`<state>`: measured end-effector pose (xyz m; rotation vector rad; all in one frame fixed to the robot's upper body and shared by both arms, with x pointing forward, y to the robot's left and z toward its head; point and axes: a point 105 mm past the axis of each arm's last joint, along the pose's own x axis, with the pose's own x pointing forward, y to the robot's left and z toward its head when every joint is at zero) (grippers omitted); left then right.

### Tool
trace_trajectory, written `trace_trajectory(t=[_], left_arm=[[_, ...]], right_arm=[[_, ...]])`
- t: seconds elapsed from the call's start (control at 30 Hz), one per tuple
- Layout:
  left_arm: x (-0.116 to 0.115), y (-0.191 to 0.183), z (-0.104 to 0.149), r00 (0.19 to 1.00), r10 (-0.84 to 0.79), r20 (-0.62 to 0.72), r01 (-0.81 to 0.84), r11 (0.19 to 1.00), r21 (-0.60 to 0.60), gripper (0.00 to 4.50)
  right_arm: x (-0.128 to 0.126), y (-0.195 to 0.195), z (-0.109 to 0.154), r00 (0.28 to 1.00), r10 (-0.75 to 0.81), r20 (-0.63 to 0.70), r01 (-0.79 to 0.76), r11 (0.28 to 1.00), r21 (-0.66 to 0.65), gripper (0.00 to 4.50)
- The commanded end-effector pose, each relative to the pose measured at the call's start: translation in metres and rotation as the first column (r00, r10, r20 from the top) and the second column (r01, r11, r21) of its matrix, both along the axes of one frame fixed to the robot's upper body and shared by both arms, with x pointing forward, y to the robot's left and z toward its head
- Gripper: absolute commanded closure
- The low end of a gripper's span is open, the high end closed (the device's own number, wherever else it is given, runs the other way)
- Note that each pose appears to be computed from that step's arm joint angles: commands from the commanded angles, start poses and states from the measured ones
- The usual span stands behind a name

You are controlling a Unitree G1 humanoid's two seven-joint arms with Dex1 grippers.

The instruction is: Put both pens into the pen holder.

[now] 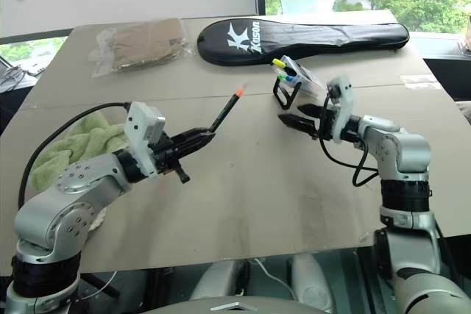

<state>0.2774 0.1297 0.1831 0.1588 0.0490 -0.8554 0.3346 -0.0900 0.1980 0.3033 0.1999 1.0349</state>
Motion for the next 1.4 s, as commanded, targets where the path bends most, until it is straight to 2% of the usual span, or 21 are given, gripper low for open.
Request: trace_trajectory(t=[0.03, 0.13, 0.17, 0.23, 0.27, 0.33, 0.47, 0.5, 0.53, 0.6, 0.63, 0.67, 0.7, 0.8, 0.9, 1.03, 1.17, 1.4], left_arm=[[0.000, -0.011, 0.001, 0.995, -0.071, 0.076, 0.066, 0.996, 0.063, 4.46], [0.003, -0.018, -0.001, 0.989, -0.102, 0.103, 0.094, 0.992, 0.078, 4.46], [0.004, -0.020, -0.002, 0.987, -0.114, 0.109, 0.105, 0.991, 0.084, 4.50], [0.004, -0.024, -0.003, 0.984, -0.132, 0.121, 0.122, 0.989, 0.089, 4.50], [0.005, -0.026, -0.002, 0.981, -0.139, 0.133, 0.128, 0.988, 0.090, 4.50], [0.004, -0.030, -0.002, 0.977, -0.152, 0.149, 0.140, 0.986, 0.088, 4.50], [0.001, -0.034, 0.001, 0.975, -0.166, 0.151, 0.156, 0.985, 0.072, 4.50], [0.000, -0.035, 0.002, 0.975, -0.171, 0.144, 0.163, 0.985, 0.062, 4.50], [0.000, -0.036, 0.004, 0.975, -0.168, 0.149, 0.161, 0.985, 0.053, 4.50], [-0.007, -0.035, 0.013, 0.972, -0.195, 0.129, 0.200, 0.980, -0.027, 3.53], [-0.004, -0.031, 0.019, 0.977, -0.164, 0.136, 0.174, 0.983, -0.064, 3.20], [0.006, -0.018, 0.024, 0.985, -0.072, 0.158, 0.087, 0.992, -0.088, 2.80], [0.013, -0.008, 0.027, 0.985, 0.000, 0.173, 0.018, 0.995, -0.100, 2.13], [0.017, 0.012, 0.020, 0.988, 0.080, 0.131, -0.067, 0.993, -0.101, 0.99], [0.018, 0.029, 0.010, 0.980, 0.160, 0.115, -0.151, 0.985, -0.080, 0.95], [0.017, 0.029, 0.007, 0.970, 0.189, 0.150, -0.184, 0.982, -0.050, 0.95], [0.017, 0.027, 0.006, 0.964, 0.207, 0.166, -0.201, 0.978, -0.053, 0.95], [0.012, 0.021, 0.004, 0.964, 0.194, 0.185, -0.189, 0.981, -0.043, 0.95]], right_arm=[[-0.018, 0.015, 0.027, 0.999, 0.015, -0.032, -0.011, 0.991, 0.130, 0.00], [-0.027, 0.027, 0.033, 0.997, 0.036, -0.061, -0.026, 0.985, 0.171, 0.00], [-0.029, 0.030, 0.034, 0.997, 0.042, -0.066, -0.030, 0.984, 0.174, 0.41], [-0.032, 0.034, 0.035, 0.996, 0.045, -0.078, -0.031, 0.983, 0.181, 0.80], [-0.032, 0.036, 0.035, 0.995, 0.043, -0.085, -0.027, 0.983, 0.181, 1.39], [-0.032, 0.039, 0.033, 0.995, 0.028, -0.095, -0.012, 0.986, 0.164, 2.12], [-0.029, 0.038, 0.033, 0.996, -0.004, -0.085, 0.015, 0.991, 0.136, 4.07], [-0.028, 0.037, 0.033, 0.997, -0.012, -0.079, 0.022, 0.991, 0.128, 4.39], [-0.027, 0.036, 0.034, 0.997, -0.020, -0.068, 0.028, 0.993, 0.118, 4.44], [-0.025, 0.035, 0.039, 0.998, -0.033, -0.044, 0.038, 0.993, 0.114, 4.44], [-0.023, 0.034, 0.043, 0.998, -0.052, -0.018, 0.054, 0.994, 0.099, 4.44], [-0.016, 0.030, 0.056, 0.994, -0.102, 0.044, 0.098, 0.991, 0.087, 4.44], [-0.011, 0.027, 0.065, 0.986, -0.137, 0.090, 0.130, 0.988, 0.081, 4.44], [0.000, 0.021, 0.100, 0.939, -0.220, 0.264, 0.214, 0.975, 0.053, 4.44], [0.010, 0.019, 0.141, 0.800, -0.290, 0.525, 0.352, 0.936, -0.019, 4.44], [0.012, 0.029, 0.155, 0.670, -0.228, 0.707, 0.413, 0.905, -0.099, 4.44], [0.012, 0.036, 0.148, 0.643, -0.165, 0.748, 0.409, 0.900, -0.153, 4.44], [0.030, 0.035, 0.112, 0.631, -0.077, 0.772, 0.466, 0.833, -0.298, 4.44]])
